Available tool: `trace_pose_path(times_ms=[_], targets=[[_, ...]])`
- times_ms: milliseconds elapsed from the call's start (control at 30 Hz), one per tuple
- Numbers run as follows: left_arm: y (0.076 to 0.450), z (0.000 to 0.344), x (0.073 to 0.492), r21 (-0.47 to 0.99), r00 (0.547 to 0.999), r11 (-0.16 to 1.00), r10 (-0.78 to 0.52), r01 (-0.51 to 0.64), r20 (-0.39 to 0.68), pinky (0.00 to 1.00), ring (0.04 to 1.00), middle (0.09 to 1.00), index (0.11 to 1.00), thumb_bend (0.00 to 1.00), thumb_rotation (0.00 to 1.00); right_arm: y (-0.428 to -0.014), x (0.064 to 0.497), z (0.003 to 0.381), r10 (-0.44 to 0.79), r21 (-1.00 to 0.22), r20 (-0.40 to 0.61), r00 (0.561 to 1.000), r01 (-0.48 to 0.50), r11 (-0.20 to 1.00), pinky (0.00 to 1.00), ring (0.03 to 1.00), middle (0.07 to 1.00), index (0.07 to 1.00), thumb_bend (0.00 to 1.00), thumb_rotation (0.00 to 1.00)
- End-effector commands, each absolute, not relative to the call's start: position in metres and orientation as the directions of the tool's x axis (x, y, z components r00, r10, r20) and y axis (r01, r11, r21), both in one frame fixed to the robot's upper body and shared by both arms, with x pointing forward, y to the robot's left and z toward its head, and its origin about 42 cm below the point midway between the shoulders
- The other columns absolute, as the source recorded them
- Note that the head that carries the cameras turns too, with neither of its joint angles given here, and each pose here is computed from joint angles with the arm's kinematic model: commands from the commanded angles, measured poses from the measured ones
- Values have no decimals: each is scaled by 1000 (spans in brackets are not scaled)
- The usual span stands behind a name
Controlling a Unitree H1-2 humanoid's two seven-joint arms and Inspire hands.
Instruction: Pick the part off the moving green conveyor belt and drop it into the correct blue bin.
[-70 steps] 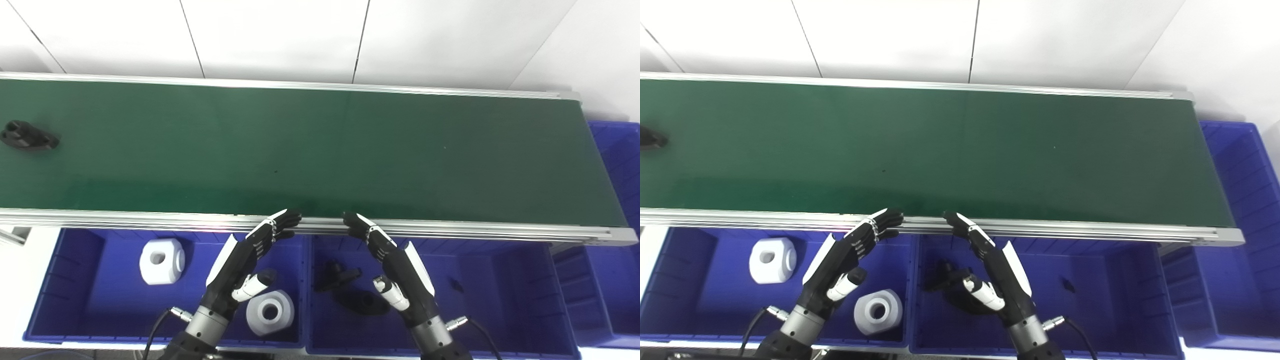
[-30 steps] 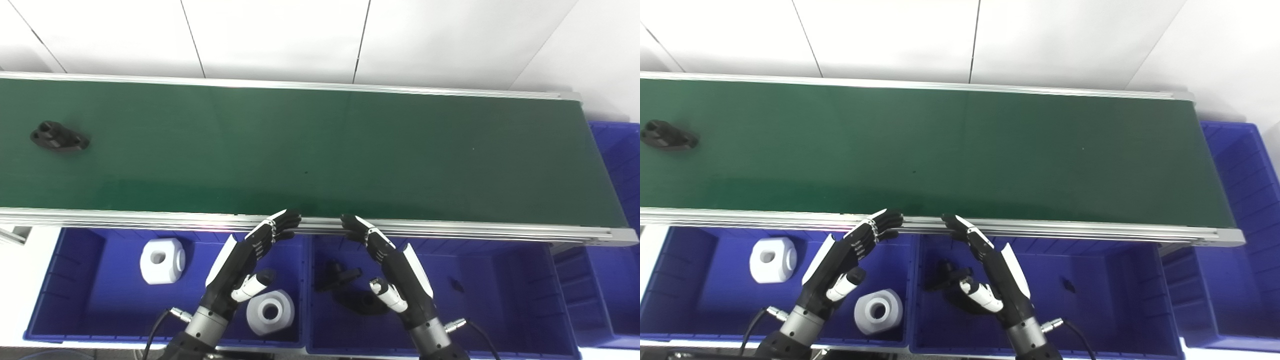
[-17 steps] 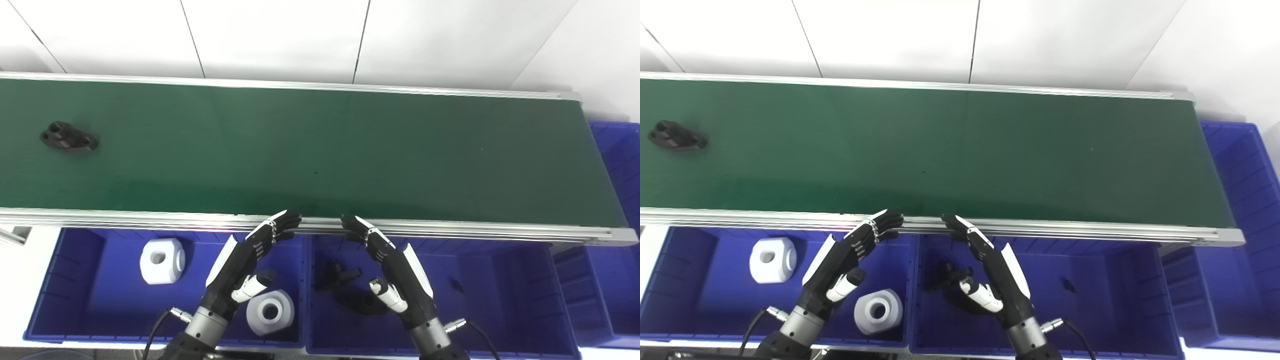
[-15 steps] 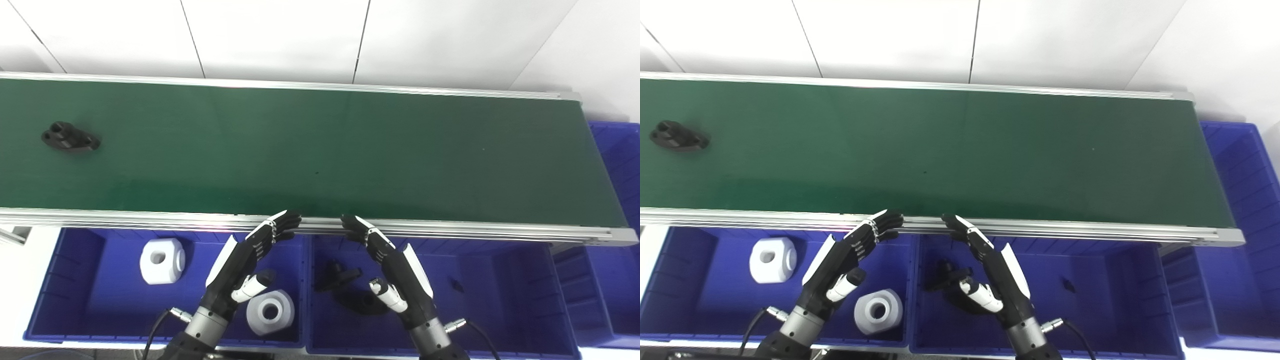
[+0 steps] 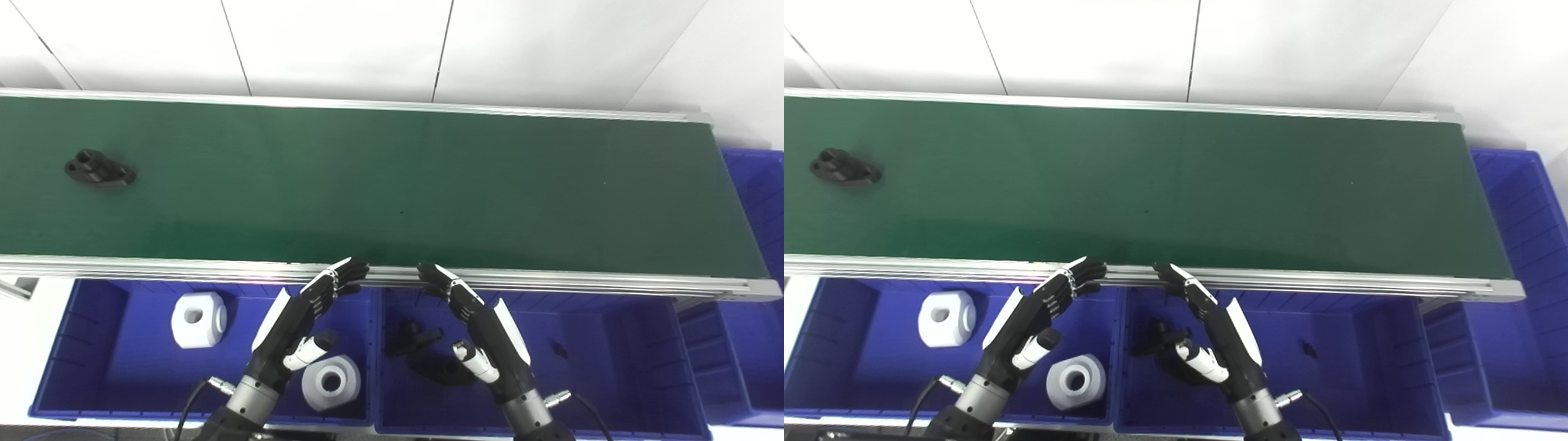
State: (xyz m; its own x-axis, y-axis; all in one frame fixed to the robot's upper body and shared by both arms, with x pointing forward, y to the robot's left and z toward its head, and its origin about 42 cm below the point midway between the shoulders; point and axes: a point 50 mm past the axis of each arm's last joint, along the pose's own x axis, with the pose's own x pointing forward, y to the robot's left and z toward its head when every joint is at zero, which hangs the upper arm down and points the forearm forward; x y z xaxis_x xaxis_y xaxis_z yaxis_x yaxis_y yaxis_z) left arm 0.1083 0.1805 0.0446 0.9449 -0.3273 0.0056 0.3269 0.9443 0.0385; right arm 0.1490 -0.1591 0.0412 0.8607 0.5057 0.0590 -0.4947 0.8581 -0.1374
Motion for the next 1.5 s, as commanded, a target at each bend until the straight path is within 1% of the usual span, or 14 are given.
trace_pose_path(times_ms=[0, 133, 233, 467, 533, 600, 733, 900, 1000, 1167, 1233, 1467], targets=[[181, 52, 108, 54, 940, 941, -336, 333, 62, 818, 861, 859, 846, 856, 899, -156, 150, 48, 493, -129, 106, 864, -480, 868, 826, 885, 894, 866, 810, 948], [181, 52, 106, 42, 941, 943, -333, 331, 59, 831, 872, 864, 848, 856, 886, -156, 150, 48, 494, -126, 105, 863, -481, 867, 832, 887, 895, 865, 813, 945], [181, 52, 108, 52, 941, 943, -332, 329, 62, 818, 863, 858, 845, 847, 890, -156, 151, 48, 493, -124, 105, 864, -481, 868, 838, 891, 897, 865, 811, 943], [181, 46, 107, 63, 941, 941, -335, 333, 39, 824, 864, 860, 848, 860, 907, -157, 151, 41, 496, -125, 82, 865, -485, 866, 832, 885, 895, 864, 807, 939], [181, 41, 107, 59, 941, 940, -338, 336, 23, 795, 852, 856, 832, 853, 906, -157, 151, 37, 495, -124, 68, 866, -485, 865, 846, 886, 896, 854, 806, 931], [180, 36, 107, 55, 940, 938, -342, 341, 8, 798, 851, 858, 832, 840, 897, -158, 151, 33, 494, -125, 56, 867, -485, 865, 840, 882, 893, 846, 812, 927], [179, 27, 107, 28, 941, 941, -338, 338, -18, 807, 853, 851, 829, 866, 857, -159, 152, 26, 491, -128, 29, 871, -484, 866, 808, 865, 876, 835, 835, 927], [176, 20, 112, 47, 941, 940, -337, 338, -36, 764, 830, 830, 811, 864, 846, -161, 155, 17, 494, -125, 0, 870, -490, 863, 793, 856, 863, 824, 866, 909], [174, 17, 114, 54, 941, 939, -337, 339, -44, 743, 816, 821, 801, 849, 847, -162, 158, 13, 492, -126, -11, 870, -490, 863, 781, 850, 858, 814, 861, 901], [173, 11, 117, 82, 938, 935, -341, 345, -56, 731, 809, 818, 797, 858, 852, -164, 161, 8, 496, -122, -31, 868, -496, 860, 779, 849, 857, 810, 842, 891], [172, 10, 119, 93, 939, 935, -338, 343, -57, 713, 797, 809, 788, 851, 851, -164, 161, 6, 496, -123, -36, 867, -497, 859, 767, 843, 852, 802, 859, 888], [171, 6, 122, 120, 939, 932, -338, 343, -63, 689, 780, 797, 781, 839, 857, -166, 163, 2, 497, -127, -52, 866, -499, 857, 751, 839, 848, 798, 870, 892]])
